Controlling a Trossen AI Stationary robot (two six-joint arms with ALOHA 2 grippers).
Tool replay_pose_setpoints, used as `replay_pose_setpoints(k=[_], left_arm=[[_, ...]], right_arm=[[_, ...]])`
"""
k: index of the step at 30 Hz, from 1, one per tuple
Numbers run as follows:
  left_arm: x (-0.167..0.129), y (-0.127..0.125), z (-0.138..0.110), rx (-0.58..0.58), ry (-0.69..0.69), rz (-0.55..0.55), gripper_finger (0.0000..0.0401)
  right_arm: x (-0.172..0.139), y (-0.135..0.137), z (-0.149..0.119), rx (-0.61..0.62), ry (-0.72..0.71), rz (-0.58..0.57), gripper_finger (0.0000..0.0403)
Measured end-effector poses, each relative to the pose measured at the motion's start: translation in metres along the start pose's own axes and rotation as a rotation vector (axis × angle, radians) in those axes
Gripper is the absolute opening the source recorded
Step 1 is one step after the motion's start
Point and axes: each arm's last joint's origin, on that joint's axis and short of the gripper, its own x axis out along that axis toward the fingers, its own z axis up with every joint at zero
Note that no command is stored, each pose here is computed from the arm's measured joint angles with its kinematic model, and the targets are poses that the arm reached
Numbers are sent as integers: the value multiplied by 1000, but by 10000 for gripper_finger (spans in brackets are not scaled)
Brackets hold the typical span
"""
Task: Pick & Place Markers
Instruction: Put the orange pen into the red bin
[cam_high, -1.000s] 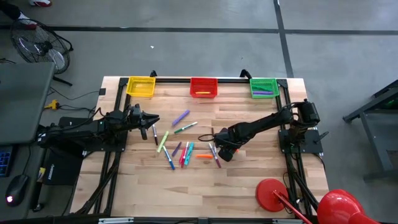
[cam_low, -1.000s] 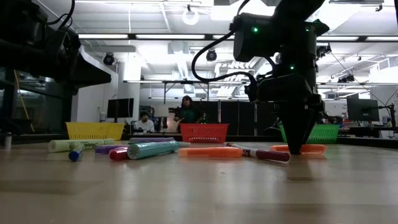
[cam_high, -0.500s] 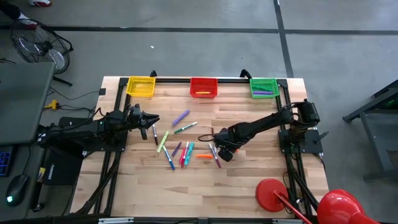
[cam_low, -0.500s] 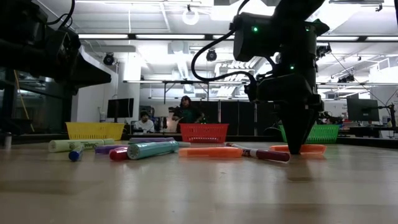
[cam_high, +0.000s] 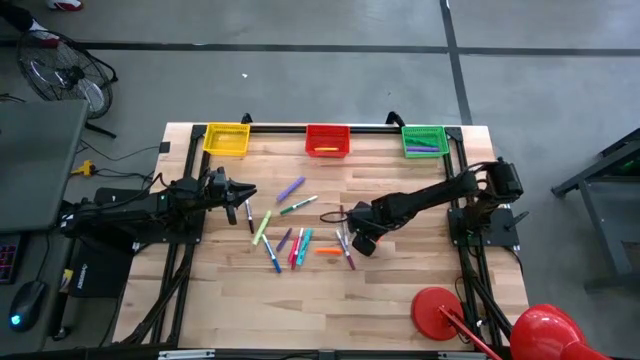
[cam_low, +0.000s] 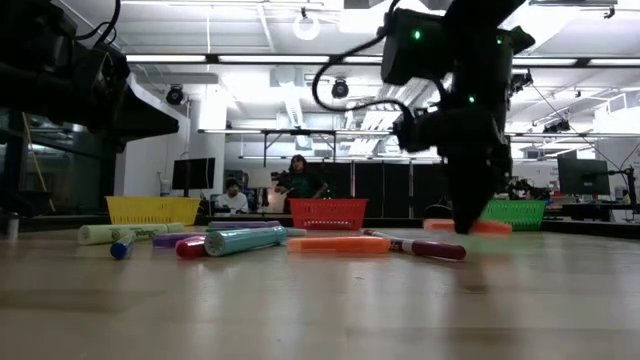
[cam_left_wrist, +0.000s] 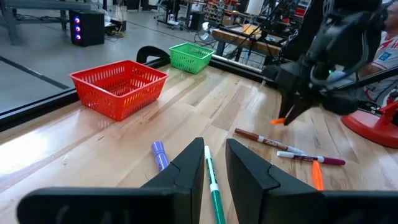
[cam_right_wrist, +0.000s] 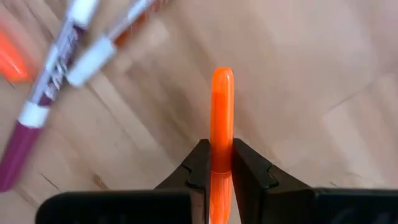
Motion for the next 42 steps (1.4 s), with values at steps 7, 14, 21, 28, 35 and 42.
replay_pose_setpoints(k=[7,14,21,28,35,42], left_arm=[[0,0,0,0,0,0,64],[0,0,0,0,0,0,64],[0,0,0,0,0,0,64],[0,0,0,0,0,0,64],[0,0,0,0,0,0,64],[0,0,0,0,0,1,64]], right_arm=[[-27,-3,2,10,-105,23,33],[-48,-8,4,30,-196,43,33],[-53,-9,14,66,-247,120,33],[-56,-13,36,130,-369,222,33],[-59,-26,54,165,-455,237,33],[-67,-32,92,123,-487,184,33]])
